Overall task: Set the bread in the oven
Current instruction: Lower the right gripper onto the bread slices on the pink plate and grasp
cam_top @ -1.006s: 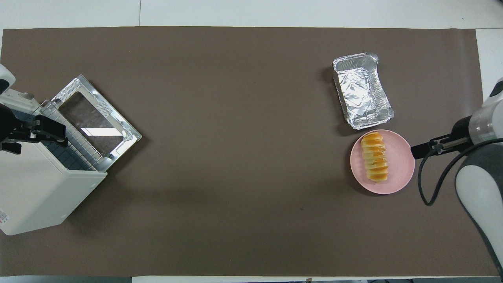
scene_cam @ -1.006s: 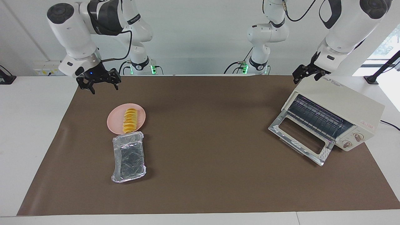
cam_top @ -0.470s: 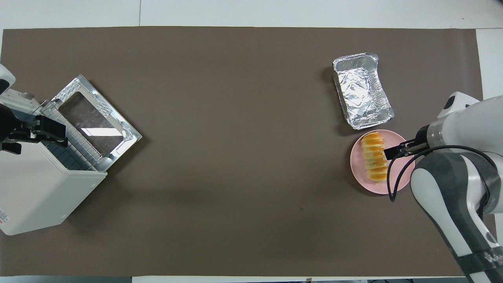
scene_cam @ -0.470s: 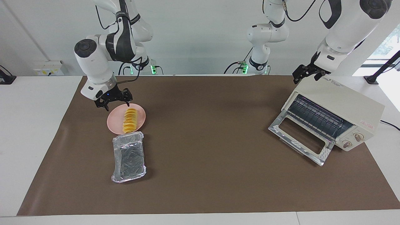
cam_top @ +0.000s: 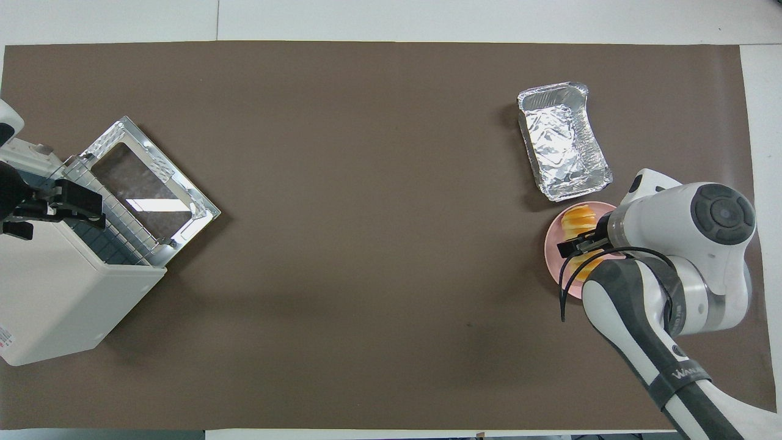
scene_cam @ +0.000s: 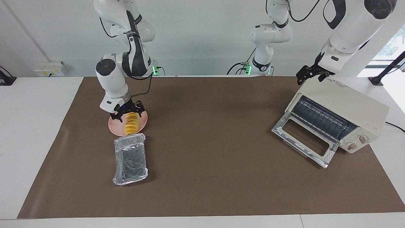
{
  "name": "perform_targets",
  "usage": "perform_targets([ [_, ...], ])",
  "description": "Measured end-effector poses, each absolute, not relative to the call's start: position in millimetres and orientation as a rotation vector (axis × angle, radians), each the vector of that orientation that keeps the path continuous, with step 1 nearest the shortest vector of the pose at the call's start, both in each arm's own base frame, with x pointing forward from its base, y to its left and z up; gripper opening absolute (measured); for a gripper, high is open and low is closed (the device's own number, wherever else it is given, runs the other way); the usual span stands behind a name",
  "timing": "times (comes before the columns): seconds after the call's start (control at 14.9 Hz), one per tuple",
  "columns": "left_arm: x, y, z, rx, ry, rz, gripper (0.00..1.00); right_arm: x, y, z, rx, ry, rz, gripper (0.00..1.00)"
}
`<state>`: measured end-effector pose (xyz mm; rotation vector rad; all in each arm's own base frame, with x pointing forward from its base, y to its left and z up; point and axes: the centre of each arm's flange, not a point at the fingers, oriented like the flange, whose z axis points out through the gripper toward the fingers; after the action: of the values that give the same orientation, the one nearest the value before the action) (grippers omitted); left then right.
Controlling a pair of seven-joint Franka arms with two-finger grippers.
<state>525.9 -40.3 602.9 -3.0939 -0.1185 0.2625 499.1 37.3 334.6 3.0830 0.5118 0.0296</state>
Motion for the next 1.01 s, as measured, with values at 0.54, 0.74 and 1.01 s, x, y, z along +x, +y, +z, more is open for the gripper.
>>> perform_targets([
  [0.54, 525.9, -40.3, 602.9, -3.094, -0.119, 0.262, 1.00, 492.4, 36.4, 305.2, 3.085, 0.514, 0.059, 1.00],
  [0.74, 525.9, -40.3, 602.9, -3.094, -0.119, 0.262, 1.00, 493.7, 32.9, 301.9, 3.087, 0.503, 0.063, 0.90],
  [1.01, 525.9, -40.3, 602.9, -3.094, -0.119, 0.262, 1.00, 495.2, 30.3, 303.2, 3.088, 0.494, 0.063, 0.45],
])
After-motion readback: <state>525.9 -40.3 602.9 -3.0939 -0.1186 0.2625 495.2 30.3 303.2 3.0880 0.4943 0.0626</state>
